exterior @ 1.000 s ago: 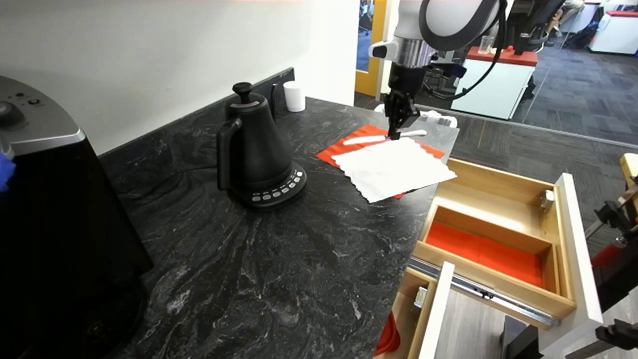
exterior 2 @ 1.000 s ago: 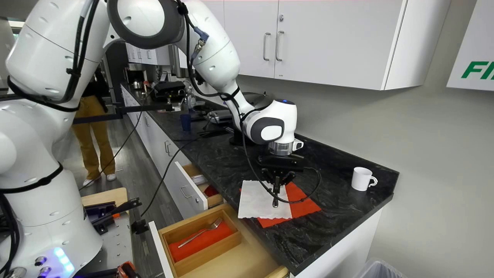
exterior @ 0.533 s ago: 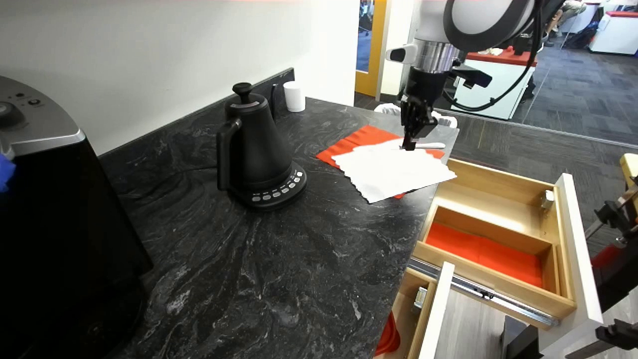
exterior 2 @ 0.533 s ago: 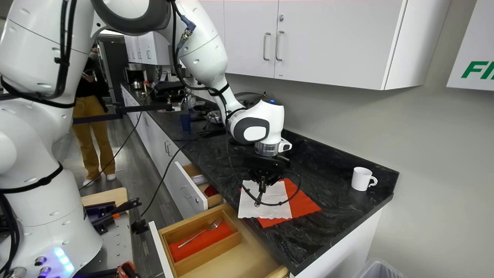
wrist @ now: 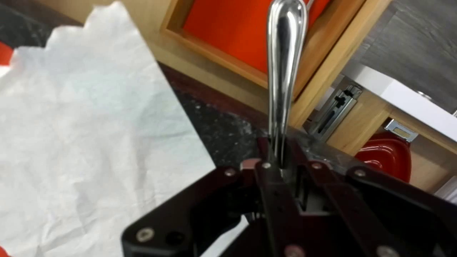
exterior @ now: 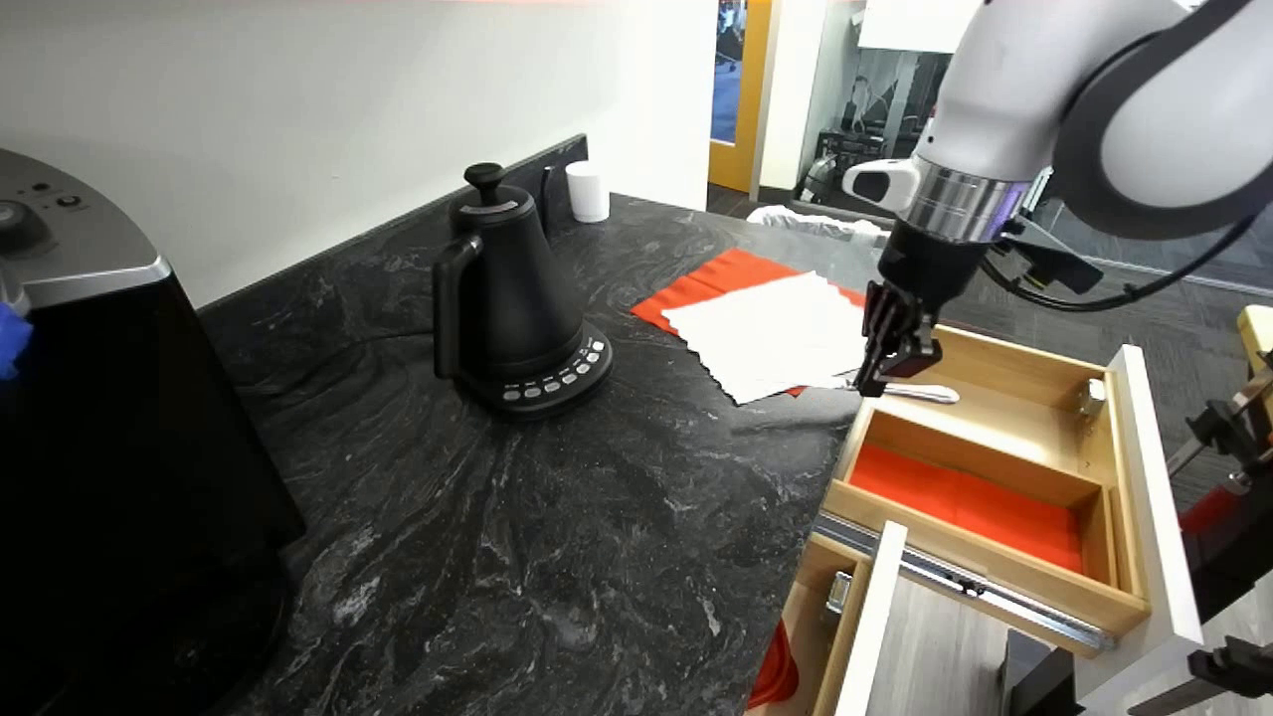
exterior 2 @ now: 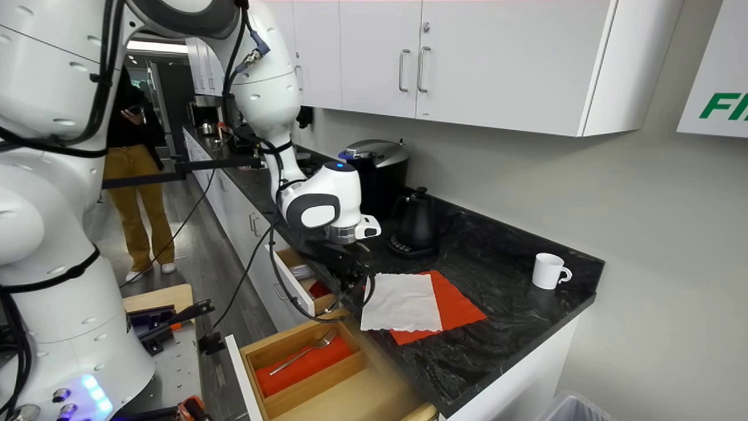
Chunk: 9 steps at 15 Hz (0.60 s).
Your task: Put the fork and knife in the left segment of the open drawer
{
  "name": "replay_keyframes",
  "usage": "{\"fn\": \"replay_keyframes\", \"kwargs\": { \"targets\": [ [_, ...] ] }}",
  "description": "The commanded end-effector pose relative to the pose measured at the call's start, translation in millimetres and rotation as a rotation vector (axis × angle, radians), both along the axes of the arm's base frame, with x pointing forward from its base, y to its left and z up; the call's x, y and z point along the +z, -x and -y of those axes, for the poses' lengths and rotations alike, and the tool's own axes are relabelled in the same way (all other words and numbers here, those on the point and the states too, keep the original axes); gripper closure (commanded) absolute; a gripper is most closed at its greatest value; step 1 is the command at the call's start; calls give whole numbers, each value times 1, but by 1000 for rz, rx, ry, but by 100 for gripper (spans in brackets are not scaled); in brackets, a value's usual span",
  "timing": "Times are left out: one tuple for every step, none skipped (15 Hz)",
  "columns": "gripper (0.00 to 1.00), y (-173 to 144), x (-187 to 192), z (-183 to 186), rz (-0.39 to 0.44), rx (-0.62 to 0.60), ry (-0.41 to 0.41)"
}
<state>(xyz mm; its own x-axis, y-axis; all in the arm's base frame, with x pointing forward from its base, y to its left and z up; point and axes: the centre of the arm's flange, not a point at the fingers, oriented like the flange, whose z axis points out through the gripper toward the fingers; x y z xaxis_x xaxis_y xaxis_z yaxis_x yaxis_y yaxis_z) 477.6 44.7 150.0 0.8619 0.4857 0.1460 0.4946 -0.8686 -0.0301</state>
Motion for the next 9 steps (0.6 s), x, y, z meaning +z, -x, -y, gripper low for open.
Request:
{"fn": "replay_keyframes", "kwargs": {
  "targets": [
    [97,47,21,-16,81,-143,66],
    [97,55,25,-15,93,-167,81],
    [97,60,27,-17,101,-188,95],
    [97,65,28,-17,102,-205,112],
    [97,70,30,-13,95,-218,123],
    [97,72,30,-10,89,-231,129],
    [97,73,27,-7,73,-241,125],
    [97,77,24,-6,55,-251,121],
    [97,80,19,-9,44,-262,117]
  ]
}}
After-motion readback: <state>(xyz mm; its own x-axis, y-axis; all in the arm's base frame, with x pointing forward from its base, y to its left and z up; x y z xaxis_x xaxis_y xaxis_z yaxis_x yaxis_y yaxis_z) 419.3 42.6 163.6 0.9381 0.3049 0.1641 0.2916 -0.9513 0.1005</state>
